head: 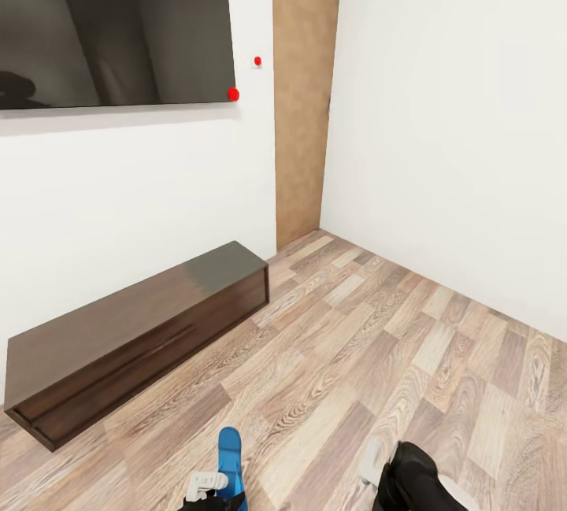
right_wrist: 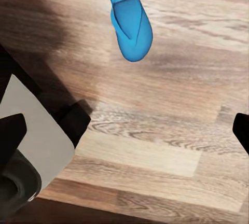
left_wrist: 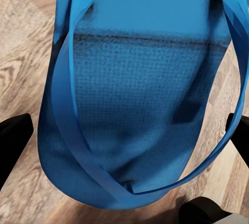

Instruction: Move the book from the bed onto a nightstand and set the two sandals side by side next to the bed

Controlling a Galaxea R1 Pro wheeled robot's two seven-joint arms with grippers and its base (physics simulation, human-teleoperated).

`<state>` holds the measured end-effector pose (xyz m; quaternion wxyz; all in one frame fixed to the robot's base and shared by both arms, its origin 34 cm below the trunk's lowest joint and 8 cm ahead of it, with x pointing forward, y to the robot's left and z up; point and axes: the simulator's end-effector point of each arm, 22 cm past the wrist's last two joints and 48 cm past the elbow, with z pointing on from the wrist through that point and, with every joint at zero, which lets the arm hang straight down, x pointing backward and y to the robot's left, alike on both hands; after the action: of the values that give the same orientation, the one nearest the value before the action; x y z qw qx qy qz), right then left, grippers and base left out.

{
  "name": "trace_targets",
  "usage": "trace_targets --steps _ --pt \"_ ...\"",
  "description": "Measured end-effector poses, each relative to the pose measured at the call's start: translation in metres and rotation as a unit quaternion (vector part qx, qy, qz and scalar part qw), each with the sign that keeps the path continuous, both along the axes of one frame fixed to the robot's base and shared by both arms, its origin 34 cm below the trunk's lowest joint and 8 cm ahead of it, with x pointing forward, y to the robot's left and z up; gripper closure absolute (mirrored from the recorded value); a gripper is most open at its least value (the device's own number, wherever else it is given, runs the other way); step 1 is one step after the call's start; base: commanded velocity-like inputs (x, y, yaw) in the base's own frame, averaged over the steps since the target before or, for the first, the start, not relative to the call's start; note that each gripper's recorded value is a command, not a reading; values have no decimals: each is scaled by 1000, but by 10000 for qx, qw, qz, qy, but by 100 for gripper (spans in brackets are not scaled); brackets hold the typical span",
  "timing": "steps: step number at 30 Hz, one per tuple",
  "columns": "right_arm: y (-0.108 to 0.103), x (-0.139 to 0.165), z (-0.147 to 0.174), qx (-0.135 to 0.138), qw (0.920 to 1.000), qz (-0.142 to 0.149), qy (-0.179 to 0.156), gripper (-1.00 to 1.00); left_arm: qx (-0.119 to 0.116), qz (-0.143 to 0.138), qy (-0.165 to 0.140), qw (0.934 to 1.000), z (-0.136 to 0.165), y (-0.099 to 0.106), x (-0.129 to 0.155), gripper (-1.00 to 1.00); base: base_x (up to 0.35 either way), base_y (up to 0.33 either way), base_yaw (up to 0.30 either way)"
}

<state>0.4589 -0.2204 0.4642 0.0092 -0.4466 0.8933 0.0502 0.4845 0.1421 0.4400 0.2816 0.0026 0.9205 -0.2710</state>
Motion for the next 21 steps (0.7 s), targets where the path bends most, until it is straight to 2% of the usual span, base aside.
trace_targets --steps 6,9,13,16,21 --pt "19 5 0 254 9991 313 -164 -100 -26 -8 -25 10000 2 -2 2 100 0 0 0" --pt "23 10 3 309 9986 350 -238 -100 -106 -48 -113 9999 7 -10 7 100 0 0 0" --pt "31 42 26 401 9960 399 -697 -100 -140 -73 -166 9997 10 -13 11 100 0 0 0" --pt "31 53 35 413 9946 409 -857 -100 -146 -74 -178 9997 11 -13 12 100 0 0 0" --pt "27 57 38 388 9943 399 -911 -100 -236 -106 -264 9993 17 -22 17 100 0 0 0"
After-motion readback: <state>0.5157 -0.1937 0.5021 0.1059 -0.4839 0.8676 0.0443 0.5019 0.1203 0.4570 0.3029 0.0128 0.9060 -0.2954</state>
